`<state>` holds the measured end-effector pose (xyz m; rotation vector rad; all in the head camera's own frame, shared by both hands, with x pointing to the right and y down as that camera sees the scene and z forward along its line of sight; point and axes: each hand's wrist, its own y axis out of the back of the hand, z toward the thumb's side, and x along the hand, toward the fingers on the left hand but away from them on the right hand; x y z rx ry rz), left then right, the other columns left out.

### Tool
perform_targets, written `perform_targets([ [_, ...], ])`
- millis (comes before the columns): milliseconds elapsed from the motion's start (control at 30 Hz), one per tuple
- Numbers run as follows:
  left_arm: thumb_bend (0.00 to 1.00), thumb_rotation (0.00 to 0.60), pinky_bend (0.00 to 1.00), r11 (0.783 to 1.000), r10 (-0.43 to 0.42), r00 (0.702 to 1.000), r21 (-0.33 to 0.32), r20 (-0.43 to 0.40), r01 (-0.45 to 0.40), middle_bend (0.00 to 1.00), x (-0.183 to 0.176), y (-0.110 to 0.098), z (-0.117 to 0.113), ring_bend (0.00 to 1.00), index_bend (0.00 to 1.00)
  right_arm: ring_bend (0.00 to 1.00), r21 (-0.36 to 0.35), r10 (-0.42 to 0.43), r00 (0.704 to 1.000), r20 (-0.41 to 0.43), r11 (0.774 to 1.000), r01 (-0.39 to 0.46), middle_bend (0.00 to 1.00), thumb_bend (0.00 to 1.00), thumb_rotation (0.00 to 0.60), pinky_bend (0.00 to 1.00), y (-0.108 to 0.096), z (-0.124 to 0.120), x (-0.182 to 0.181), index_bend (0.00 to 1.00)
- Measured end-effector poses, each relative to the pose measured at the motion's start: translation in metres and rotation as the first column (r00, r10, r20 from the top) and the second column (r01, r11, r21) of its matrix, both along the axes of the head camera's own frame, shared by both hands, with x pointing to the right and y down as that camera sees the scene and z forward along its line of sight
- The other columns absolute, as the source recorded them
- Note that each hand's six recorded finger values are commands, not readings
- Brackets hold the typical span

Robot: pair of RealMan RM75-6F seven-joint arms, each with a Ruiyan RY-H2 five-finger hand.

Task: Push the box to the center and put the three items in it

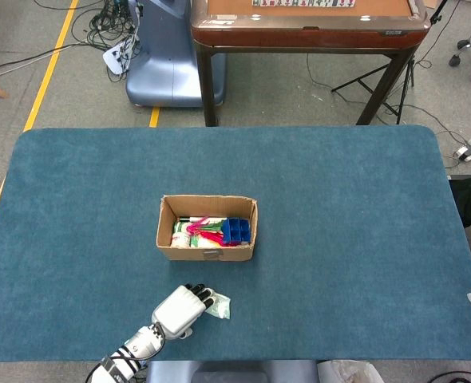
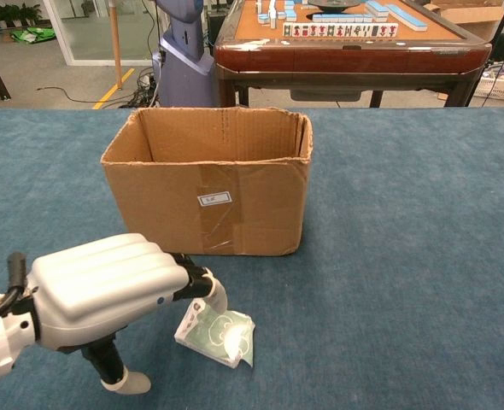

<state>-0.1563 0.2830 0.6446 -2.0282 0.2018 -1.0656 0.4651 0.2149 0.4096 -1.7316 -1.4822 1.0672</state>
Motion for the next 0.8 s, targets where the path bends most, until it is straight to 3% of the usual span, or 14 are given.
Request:
perform_targets([
  [400,0.1,0.6,0.42,1.0,0.012,1.0,0.008,0.02,-0.012,0.22,0.015,-0.002,0.009,0.21,0.18,0.03,0.025,0.008,1.0,0.011,1.0,-0.008,0.18,0.04,0.6,0.11,0.002,-0.006,0.005,0.15],
  [800,0.1,0.6,0.41,1.0,0.012,0.999,0.009,0.03,-0.012,0.22,0.026,-0.002,0.021,0.21,0.25,0.03,0.035,0.009,1.0,0.011,0.999,-0.009,0.18,0.04,0.6,0.11,0.002,-0.008,0.006,0.15],
])
